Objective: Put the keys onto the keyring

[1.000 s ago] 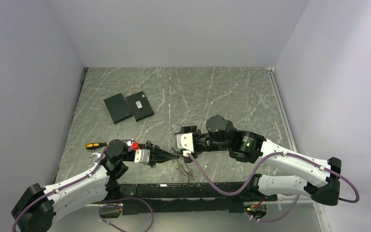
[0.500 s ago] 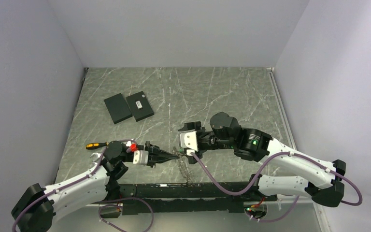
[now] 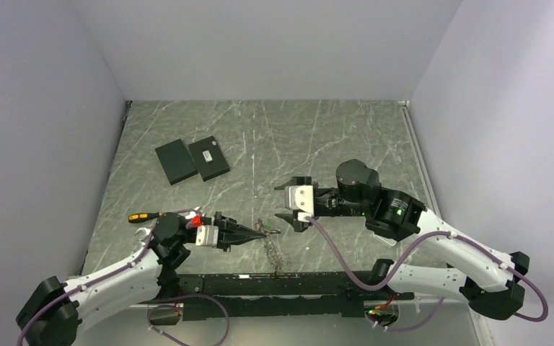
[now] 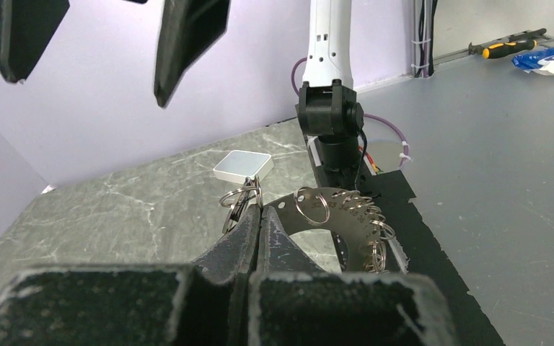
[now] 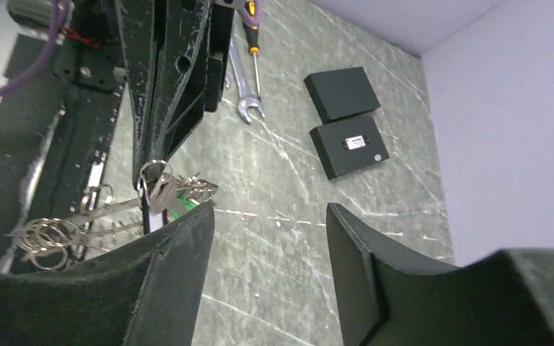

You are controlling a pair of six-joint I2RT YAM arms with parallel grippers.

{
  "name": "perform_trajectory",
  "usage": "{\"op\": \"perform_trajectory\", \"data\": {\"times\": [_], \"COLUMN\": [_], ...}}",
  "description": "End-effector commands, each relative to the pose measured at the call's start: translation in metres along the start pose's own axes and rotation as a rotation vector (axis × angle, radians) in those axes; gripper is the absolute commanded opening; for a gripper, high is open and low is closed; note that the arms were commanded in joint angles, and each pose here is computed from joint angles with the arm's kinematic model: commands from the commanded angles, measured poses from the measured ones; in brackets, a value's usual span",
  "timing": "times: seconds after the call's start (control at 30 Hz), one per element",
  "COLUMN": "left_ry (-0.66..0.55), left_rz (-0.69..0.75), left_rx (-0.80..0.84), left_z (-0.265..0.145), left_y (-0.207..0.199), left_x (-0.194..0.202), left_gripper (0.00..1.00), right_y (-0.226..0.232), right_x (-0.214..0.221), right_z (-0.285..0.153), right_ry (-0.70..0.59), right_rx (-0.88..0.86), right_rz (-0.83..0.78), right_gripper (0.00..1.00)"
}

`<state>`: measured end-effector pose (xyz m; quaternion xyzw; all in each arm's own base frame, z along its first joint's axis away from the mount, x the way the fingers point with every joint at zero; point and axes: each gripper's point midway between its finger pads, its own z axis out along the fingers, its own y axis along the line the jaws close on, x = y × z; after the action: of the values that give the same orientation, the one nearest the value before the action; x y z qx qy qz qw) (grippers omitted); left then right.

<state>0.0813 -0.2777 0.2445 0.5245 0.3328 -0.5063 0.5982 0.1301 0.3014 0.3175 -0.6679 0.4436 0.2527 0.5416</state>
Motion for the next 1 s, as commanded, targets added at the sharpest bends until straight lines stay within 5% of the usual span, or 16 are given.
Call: {"op": "perform_trajectory", "data": {"times": [0.0,0.13,0.97], "left_ry": [-0.063,-0.061,-0.058], "left_rz": [0.053,0.053,0.054], "left_rx": [-0.009,-0.011,-0.026], "left_z": [0.002,0.002,0.002], "left_y": [0.003,0.004,0.006], "left_x": [-0.021,-0.020,-0.016], "left_gripper": [0.00,0.00,0.00], "right_y": [0.011,0.028,0.061], "right_x": [-0.026,-0.021,-0.012], "right_z": [-0.006,-0.007,0.010], "right_ry": [-0.095,-0.091,-0.069], "right_rx": [-0.099,-0.172,-0.359], "right_rz": [0.035,0.083,0.193], "right_gripper": [0.56,0.37,0.37]}}
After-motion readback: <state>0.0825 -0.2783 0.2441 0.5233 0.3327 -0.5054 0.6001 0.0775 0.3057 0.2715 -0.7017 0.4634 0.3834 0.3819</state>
